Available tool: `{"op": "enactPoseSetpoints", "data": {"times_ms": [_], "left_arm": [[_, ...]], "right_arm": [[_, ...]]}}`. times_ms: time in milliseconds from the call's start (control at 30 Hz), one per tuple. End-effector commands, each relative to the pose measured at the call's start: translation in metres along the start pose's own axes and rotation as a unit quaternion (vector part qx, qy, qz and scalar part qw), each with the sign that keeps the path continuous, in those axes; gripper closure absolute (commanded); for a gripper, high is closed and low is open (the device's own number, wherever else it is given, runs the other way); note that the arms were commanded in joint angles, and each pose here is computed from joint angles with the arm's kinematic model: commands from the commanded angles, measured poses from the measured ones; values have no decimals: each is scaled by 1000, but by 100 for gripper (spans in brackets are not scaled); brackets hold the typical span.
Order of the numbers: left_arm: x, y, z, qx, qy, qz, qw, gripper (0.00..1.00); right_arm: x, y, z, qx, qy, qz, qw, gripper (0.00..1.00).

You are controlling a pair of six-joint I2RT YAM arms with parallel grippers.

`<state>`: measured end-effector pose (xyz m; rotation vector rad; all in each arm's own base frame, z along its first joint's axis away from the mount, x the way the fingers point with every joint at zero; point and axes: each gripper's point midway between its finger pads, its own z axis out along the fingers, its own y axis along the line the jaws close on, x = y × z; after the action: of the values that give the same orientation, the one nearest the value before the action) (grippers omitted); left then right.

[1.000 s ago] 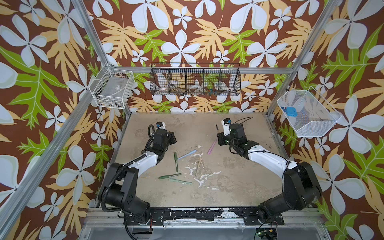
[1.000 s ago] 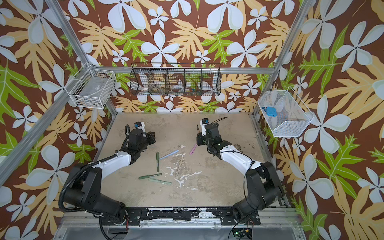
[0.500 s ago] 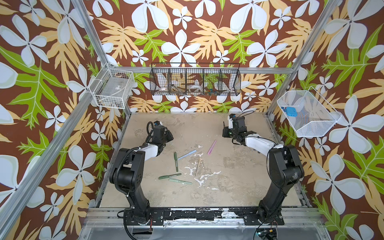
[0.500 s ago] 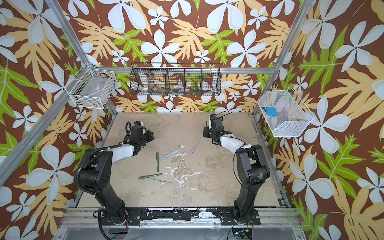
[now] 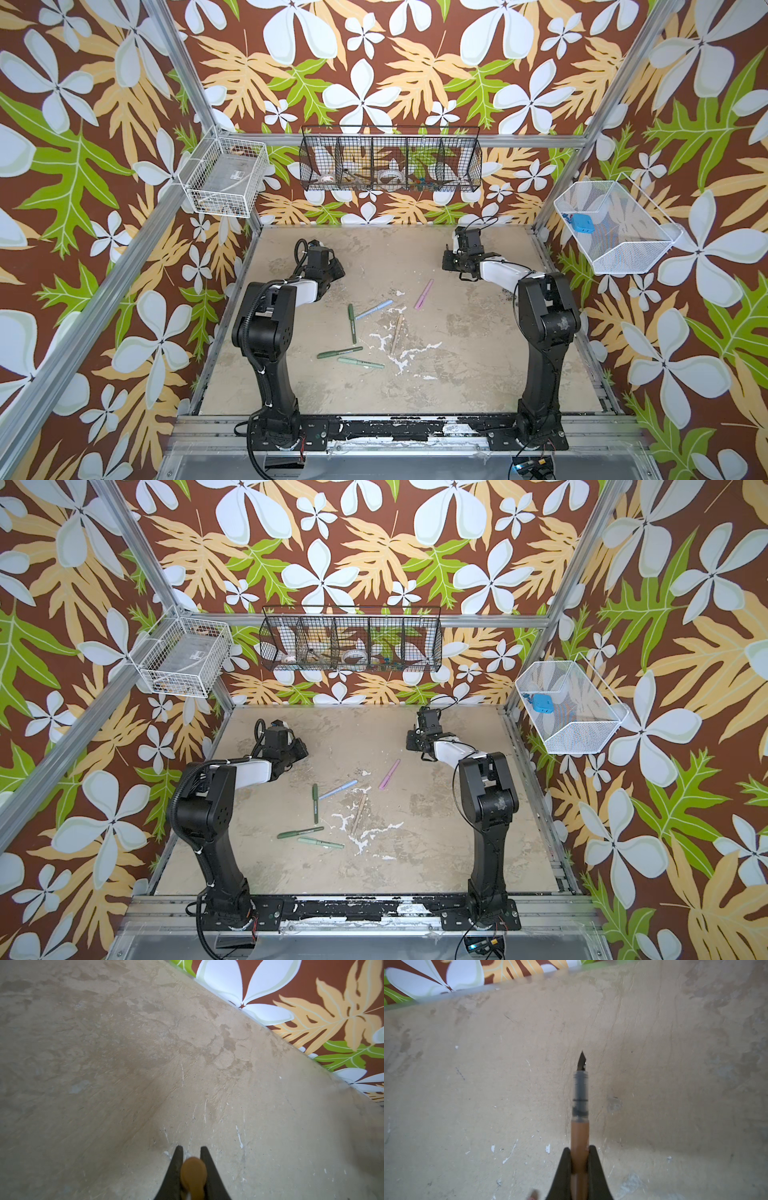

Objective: Open the pen caps
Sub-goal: 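Lower the tan cap and fountain pen to the table with both grippers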

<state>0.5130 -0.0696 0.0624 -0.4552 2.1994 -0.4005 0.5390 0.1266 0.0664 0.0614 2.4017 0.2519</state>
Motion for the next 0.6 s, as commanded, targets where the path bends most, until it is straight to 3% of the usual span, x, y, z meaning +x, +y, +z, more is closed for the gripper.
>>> {"op": "enactPoseSetpoints", "data": {"times_ms": [0, 467, 567], "left_arm": [[6, 9, 4, -20, 11, 12, 1000, 93], [14, 22, 13, -50, 27, 23, 998, 90], [15, 25, 13, -59, 28, 27, 997, 83]], "right_arm": [[7, -9, 8, 20, 18, -9, 1000, 99], [35, -31, 35, 52, 58, -16, 997, 96], [39, -32, 35, 54, 60, -17, 997, 88]]}}
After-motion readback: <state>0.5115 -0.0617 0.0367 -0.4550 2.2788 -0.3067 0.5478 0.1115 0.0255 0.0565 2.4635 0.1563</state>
